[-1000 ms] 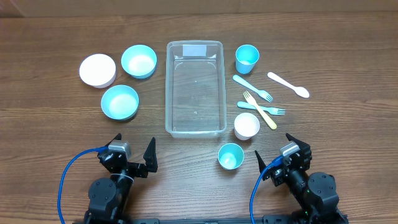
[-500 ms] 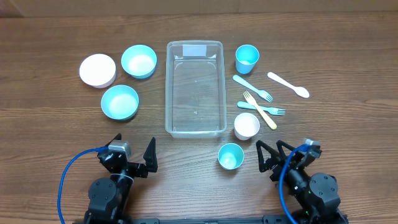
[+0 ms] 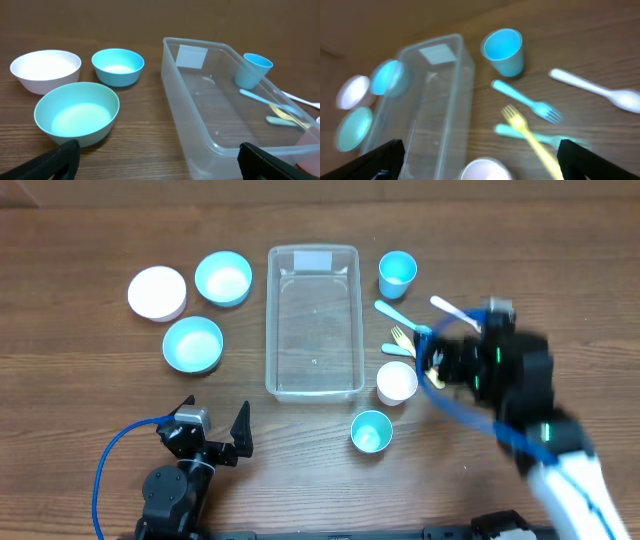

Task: Pack container
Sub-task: 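Reach the right gripper to the blue cup and grasp it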

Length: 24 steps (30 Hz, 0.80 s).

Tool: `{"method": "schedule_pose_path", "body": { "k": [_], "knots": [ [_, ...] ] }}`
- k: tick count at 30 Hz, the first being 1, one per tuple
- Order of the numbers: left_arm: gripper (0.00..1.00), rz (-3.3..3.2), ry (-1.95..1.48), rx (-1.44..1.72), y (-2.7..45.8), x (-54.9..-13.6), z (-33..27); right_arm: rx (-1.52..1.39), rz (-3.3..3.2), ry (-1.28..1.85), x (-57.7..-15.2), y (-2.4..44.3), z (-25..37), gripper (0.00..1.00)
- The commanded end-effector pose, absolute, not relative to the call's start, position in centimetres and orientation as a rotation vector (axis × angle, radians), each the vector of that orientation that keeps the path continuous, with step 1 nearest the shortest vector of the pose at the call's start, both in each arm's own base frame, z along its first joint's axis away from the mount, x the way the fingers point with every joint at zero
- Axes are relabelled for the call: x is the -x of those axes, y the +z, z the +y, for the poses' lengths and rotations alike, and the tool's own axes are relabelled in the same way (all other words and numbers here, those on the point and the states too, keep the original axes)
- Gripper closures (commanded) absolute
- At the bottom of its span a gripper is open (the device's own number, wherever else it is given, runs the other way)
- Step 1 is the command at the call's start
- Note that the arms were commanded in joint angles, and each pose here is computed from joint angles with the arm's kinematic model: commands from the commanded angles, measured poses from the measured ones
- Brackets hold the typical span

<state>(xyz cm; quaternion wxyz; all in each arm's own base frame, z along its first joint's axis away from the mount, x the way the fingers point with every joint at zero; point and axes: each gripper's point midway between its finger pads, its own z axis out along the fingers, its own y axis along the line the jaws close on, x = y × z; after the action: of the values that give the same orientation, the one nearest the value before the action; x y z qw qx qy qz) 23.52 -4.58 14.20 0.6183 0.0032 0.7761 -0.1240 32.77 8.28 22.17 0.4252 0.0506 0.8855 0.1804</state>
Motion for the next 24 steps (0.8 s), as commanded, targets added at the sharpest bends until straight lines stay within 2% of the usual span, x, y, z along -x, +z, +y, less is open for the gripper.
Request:
{"method": "schedule_pose_path", "body": {
  "k": [1, 5, 9, 12, 18, 24],
  "knots": [
    [0.00, 1.792, -0.267, -0.017, 14.1, -23.5, -4.5, 0.005, 2.275, 0.310, -39.7, 23.6, 7.8, 0.01],
    [0.00, 1.792, -0.267, -0.017, 14.1, -23.5, -4.5, 0.053, 2.359, 0.266, -45.9, 21.7, 8.5, 0.03],
    [0.00, 1.791, -0.267, -0.017, 14.1, -23.5, -4.5, 0.078, 2.416, 0.250, -50.3, 16.9, 9.1, 0.04],
    [0.00, 1.791, -0.267, -0.017, 14.1, -23.5, -4.5, 0.079, 2.417, 0.248, -51.7, 14.8, 9.3, 0.09],
    [0.00, 1.792, -0.267, -0.017, 14.1, -23.5, -4.5, 0.033, 2.476, 0.192, -53.5, 9.0, 7.7, 0.11],
    [0.00, 1.791, -0.267, -0.017, 14.1, -23.5, -4.5, 0.016, 2.446, 0.218, -54.7, 8.4, 6.9, 0.20]
  ]
}}
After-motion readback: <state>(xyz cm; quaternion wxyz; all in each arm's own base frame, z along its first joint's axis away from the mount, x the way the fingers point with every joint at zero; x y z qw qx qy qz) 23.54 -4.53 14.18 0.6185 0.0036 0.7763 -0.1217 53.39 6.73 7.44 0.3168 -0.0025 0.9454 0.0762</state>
